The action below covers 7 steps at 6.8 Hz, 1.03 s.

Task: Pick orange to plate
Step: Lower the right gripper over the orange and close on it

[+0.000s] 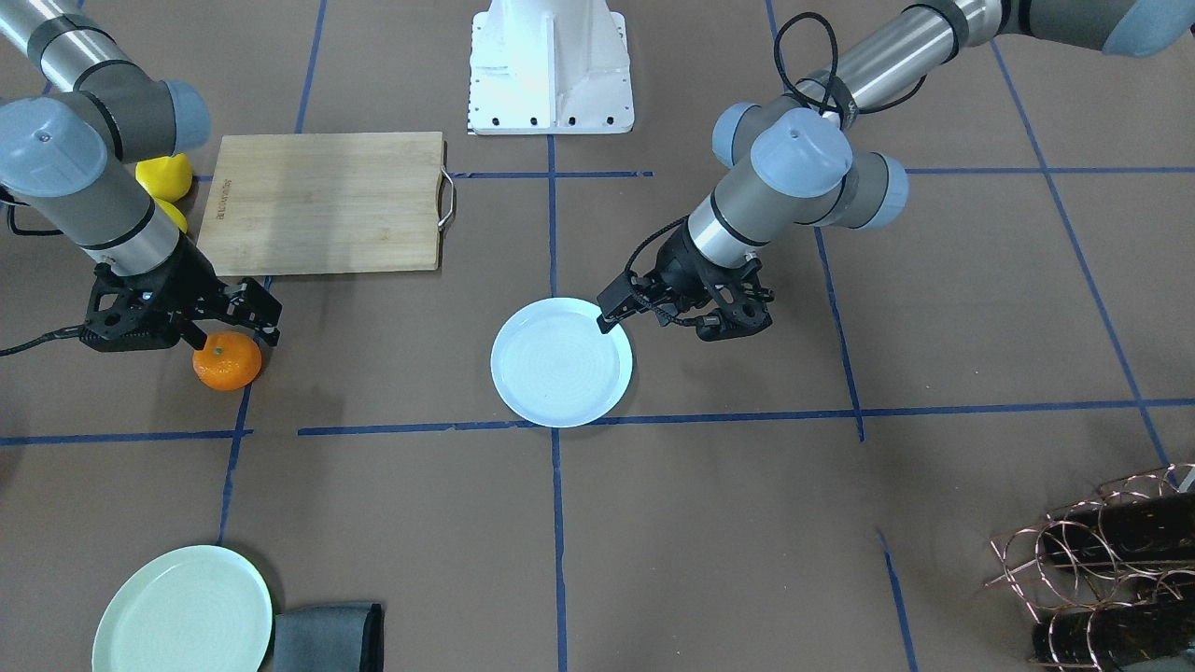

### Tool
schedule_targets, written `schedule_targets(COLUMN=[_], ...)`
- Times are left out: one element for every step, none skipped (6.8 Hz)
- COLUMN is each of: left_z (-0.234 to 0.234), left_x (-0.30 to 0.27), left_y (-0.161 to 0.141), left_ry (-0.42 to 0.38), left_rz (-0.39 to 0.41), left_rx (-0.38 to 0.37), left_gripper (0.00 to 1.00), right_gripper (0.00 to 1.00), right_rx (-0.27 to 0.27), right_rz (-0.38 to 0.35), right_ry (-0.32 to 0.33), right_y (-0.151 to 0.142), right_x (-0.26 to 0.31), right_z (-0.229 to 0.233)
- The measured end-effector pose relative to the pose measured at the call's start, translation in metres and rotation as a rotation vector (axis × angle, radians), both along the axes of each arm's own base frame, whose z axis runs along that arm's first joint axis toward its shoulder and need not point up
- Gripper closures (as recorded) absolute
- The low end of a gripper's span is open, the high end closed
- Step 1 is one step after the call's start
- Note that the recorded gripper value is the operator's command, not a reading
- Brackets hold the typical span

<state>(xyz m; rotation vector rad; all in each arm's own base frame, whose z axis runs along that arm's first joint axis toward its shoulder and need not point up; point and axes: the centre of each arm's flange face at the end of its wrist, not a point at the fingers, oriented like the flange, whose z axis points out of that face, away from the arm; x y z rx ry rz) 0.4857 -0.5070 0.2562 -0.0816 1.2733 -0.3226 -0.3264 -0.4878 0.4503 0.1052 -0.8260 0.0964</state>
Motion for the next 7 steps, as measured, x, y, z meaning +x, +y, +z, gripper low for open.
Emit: schedule_targets(left_z=[0.002,0.004,0.005,0.004,0.003,0.004,0.005], left_x=[-0.001,-0.002,-0.003,-0.005,-0.007,-0.007,-0.008], left_y=[0.0,0.001,0.002,0.002,0.002,0.002,0.002], left_ry=[0.0,-0.001,-0.001,0.0,0.002,0.002,0.002], left_rz=[0.001,0.0,0.0,-0.002,-0.003,-0.003,-0.003], left_rx=[-0.001,-0.001,-0.001,0.0,0.001,0.001,0.001], left_gripper=[0.0,0.0,0.0,0.0,0.0,0.0,0.0], right_gripper=[0.0,0.0,0.0,0.0,0.0,0.0,0.0], right_rx=[0.005,0.017,0.029,0.033,0.036,0.047,0.058], right_rz=[-0.011,-0.019,-0.021,-0.02,-0.018,-0.03,-0.045], right_ry=[0.021,0.038,0.057,0.07,0.081,0.09,0.095], right_y=[-0.001,-0.003,-0.008,-0.018,-0.027,-0.03,-0.03], right_x=[0.001,-0.001,-0.009,-0.019,-0.021,-0.02,-0.02], right_z=[0.003,0.005,0.007,0.009,0.012,0.015,0.018])
